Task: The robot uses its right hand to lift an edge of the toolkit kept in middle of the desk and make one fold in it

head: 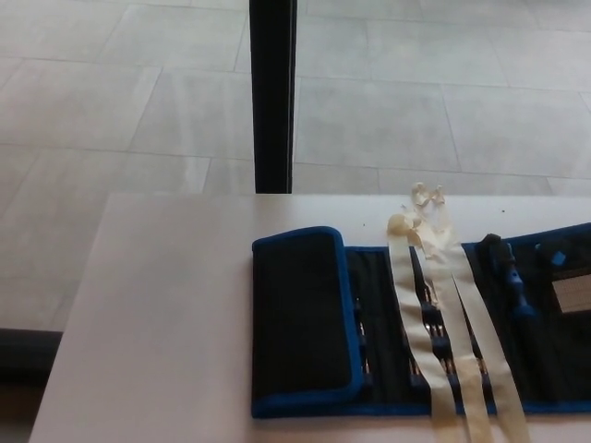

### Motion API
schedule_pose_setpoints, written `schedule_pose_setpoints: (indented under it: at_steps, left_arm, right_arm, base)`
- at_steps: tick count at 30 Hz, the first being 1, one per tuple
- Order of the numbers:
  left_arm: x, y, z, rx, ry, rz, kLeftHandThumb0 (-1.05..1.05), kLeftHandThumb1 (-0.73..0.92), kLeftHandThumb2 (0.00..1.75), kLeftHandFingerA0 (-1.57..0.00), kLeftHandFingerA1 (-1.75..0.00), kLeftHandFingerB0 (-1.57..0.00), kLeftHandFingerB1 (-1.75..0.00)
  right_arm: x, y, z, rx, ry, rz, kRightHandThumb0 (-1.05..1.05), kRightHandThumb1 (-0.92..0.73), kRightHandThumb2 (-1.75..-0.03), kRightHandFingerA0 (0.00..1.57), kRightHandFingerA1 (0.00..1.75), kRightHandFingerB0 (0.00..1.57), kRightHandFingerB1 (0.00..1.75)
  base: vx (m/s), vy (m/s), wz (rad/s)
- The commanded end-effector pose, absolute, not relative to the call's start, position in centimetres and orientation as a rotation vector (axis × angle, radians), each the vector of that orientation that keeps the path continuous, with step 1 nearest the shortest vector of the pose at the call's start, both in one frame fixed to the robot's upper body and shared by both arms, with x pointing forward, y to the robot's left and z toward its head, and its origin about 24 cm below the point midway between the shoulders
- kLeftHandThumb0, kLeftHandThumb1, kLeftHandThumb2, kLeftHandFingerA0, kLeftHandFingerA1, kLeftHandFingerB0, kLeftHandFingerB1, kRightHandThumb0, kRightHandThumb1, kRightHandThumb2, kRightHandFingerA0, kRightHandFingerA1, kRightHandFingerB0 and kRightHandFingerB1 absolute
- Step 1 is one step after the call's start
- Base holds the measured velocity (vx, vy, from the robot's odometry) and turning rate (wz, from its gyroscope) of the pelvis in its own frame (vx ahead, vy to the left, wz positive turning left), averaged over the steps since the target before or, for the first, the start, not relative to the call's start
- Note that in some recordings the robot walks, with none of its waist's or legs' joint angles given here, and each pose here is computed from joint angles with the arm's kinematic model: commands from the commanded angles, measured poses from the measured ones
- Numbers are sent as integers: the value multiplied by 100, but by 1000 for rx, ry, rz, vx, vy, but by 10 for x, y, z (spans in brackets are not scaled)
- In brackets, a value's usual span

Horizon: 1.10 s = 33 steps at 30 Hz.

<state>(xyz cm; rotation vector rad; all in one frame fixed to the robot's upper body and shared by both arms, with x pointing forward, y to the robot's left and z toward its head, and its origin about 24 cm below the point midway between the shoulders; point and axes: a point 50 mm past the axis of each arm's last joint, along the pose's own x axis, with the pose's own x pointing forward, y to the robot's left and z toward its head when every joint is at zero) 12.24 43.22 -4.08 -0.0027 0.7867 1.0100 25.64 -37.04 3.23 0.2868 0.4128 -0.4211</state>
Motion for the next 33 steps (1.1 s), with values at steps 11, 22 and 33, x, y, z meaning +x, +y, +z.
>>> schedule_pose_setpoints:
  at_steps: [11,22,33]
  left_arm:
    - [117,437,-37,-2,777,1031,-85,92,72,-56,-75,-58,-131]
    - [116,437,-39,-15,779,1033,-83,73,108,-40,-69,-43,-72]
    - [118,437,-38,6,786,1018,-84,92,72,-55,-83,-47,-92]
  right_arm:
    - [256,-393,47,281,353,-500,-69,-65,-98,45,60,31,49]
    - [256,-394,33,302,372,-568,-67,-76,-63,48,49,36,36]
    - [251,-393,20,283,414,-562,-70,-59,-99,45,64,31,51]
  base:
    - [0,0,0]
    - [0,0,0]
    - [0,0,0]
